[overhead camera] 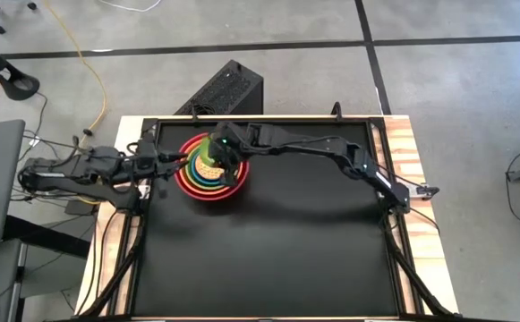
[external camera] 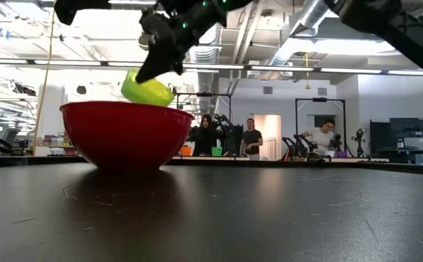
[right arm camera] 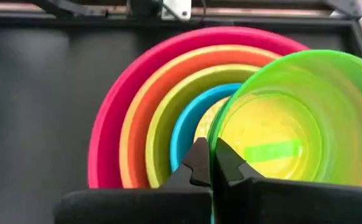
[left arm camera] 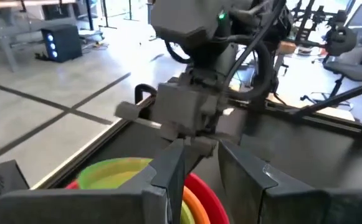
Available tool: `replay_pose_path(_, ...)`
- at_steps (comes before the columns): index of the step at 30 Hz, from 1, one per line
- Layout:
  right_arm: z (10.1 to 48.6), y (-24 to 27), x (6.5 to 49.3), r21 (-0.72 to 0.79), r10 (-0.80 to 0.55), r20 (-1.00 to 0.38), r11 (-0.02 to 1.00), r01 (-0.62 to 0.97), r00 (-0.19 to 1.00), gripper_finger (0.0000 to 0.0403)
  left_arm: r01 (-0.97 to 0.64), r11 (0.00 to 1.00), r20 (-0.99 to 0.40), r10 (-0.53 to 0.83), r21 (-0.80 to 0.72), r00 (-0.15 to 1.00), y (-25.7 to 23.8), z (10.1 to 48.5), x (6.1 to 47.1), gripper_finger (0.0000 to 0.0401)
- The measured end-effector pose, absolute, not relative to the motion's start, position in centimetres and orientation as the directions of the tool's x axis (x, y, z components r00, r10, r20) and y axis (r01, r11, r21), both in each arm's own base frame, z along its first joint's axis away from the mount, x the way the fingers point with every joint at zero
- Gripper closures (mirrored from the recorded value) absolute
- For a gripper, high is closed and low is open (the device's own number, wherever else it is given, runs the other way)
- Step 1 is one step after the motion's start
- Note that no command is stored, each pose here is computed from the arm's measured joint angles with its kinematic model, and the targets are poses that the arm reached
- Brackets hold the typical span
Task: Nest bowls inside each other
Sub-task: Stack the green bowl on top of the orange and blue bowl
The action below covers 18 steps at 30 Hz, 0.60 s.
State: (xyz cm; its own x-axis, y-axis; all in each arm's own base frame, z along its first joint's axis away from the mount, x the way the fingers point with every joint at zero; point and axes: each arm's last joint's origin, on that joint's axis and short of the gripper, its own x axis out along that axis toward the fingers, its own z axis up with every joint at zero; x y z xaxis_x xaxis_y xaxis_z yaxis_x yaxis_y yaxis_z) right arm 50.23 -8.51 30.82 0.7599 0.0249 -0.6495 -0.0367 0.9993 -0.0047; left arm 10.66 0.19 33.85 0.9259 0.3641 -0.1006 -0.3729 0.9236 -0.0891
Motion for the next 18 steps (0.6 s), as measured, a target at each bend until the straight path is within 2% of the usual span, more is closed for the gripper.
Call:
replay_pose_path(5, 28.8, -9.4, 51.5, -0.043, 0.015, -0.638, 0.998, -0.055, 0.770, 0.0403, -0.380, 0.917, -0.106, 0.368, -0.125, 0.924, 0.2, 33.7, 11.0, 0.0314)
replay_pose_path(11, 28.2, -9.5, 52.2, -0.093, 0.007, -0.615, 0.992, -0.082, 0.788, 0.0403, -0.411, 0.897, -0.119, 0.395, -0.162, 0.911, 0.2, 33.6, 11.3, 0.0314)
replay_pose_path(18, 25.6, -9.7, 52.8, -0.105, 0.009, -0.661, 0.989, -0.105, 0.750, 0.0403, -0.434, 0.877, -0.132, 0.415, -0.205, 0.900, 0.2, 33.4, 11.7, 0.0315)
